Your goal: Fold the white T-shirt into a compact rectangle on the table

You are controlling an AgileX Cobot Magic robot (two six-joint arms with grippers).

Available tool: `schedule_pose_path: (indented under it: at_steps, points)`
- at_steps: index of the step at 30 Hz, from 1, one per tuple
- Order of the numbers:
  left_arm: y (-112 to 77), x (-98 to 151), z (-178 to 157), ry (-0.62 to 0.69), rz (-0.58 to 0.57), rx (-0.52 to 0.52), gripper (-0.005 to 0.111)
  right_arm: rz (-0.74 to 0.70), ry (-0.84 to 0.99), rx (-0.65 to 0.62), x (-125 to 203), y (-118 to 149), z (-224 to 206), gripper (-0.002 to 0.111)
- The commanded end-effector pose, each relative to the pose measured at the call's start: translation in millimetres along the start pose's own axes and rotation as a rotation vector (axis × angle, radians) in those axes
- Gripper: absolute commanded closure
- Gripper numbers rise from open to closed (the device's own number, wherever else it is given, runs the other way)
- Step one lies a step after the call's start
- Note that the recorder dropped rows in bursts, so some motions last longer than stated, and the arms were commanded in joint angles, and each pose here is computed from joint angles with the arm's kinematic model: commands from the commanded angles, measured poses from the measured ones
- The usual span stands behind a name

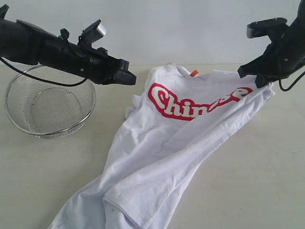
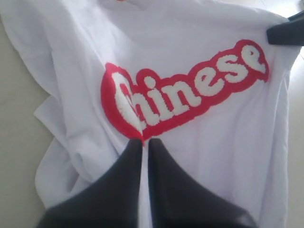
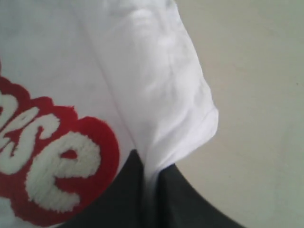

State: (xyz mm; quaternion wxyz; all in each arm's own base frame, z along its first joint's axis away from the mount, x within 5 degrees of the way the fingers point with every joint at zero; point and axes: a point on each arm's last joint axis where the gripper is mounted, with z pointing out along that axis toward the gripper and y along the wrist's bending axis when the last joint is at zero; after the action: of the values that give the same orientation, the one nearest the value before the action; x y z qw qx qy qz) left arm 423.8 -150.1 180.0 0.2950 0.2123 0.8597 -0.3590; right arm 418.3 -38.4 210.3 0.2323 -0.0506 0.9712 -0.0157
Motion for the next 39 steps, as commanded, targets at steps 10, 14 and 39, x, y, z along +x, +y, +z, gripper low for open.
schedule_pose_path:
  at_steps: [10, 14, 39]
  points:
    - [9.7, -13, 12, -0.035, 0.032, -0.078, 0.102, 0.120, 0.031, 0.094, 2, -9, -11, 0.051]
    - [11.9, -11, 11, 0.009, 0.035, -0.107, 0.102, 0.113, -0.002, 0.061, -3, 6, -24, 0.110]
    - [30.7, -7, 85, 0.077, 0.043, -0.090, 0.102, -0.026, 0.099, -0.219, 8, 91, 67, 0.107]
